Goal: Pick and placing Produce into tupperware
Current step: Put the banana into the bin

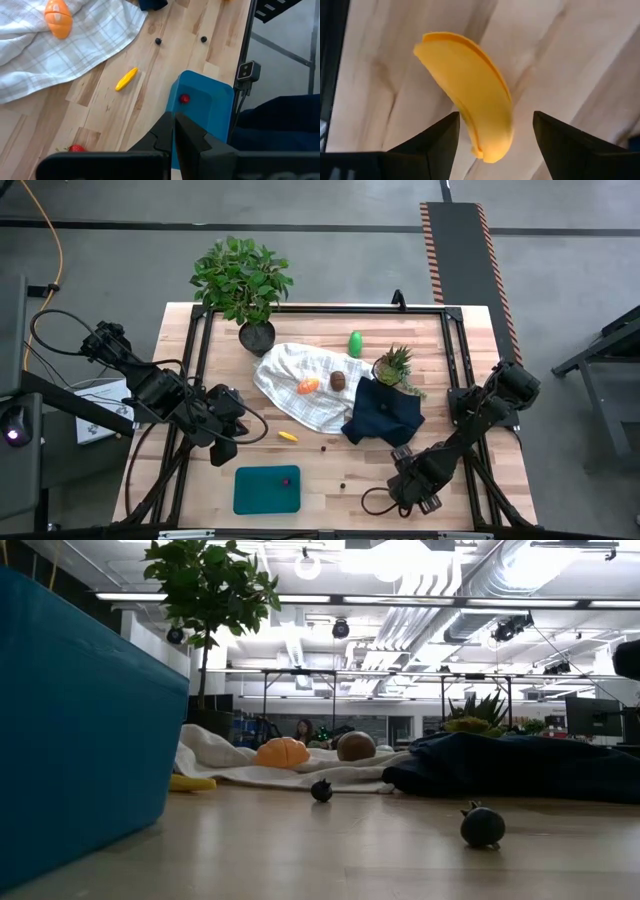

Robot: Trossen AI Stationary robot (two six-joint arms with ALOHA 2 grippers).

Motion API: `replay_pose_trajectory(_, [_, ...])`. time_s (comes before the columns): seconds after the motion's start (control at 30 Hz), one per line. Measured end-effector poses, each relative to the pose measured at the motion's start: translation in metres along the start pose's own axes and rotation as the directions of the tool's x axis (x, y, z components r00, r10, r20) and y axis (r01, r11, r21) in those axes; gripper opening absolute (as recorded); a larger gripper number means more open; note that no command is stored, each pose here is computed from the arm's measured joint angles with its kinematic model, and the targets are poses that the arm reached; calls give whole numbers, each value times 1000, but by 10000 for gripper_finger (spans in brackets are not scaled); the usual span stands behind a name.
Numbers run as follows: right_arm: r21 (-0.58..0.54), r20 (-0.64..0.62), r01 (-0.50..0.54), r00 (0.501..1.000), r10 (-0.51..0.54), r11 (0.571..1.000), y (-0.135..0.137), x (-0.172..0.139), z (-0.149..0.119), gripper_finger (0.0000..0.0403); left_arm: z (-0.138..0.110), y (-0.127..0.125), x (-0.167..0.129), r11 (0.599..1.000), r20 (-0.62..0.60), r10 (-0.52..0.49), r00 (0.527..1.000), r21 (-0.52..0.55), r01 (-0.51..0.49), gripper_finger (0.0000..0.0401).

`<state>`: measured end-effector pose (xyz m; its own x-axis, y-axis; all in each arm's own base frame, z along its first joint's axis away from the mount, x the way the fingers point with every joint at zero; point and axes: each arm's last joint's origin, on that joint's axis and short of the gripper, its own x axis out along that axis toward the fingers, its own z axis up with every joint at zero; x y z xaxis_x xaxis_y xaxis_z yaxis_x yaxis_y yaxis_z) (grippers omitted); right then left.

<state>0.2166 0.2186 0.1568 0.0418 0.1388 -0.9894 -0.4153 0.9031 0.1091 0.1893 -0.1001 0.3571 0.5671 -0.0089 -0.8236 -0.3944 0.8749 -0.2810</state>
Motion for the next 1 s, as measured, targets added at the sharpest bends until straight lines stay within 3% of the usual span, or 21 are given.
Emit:
replay_pose_trajectory(0.23, [92,32,44,998,-48,995,-4,0,3,243,0,0,0,1000,-1,2,1000,1,-2,5])
replay_pose_trajectory(0.63, [41,61,-5,998,3,999,-2,0,7,242,0,0,0,1000,-2,1,1000,0,-1,5])
replay_pose_trajectory(1.0, [106,35,21,999,-25,994,-5,12,9,242,0,0,0,1000,-9,-4,1000,0,4,5])
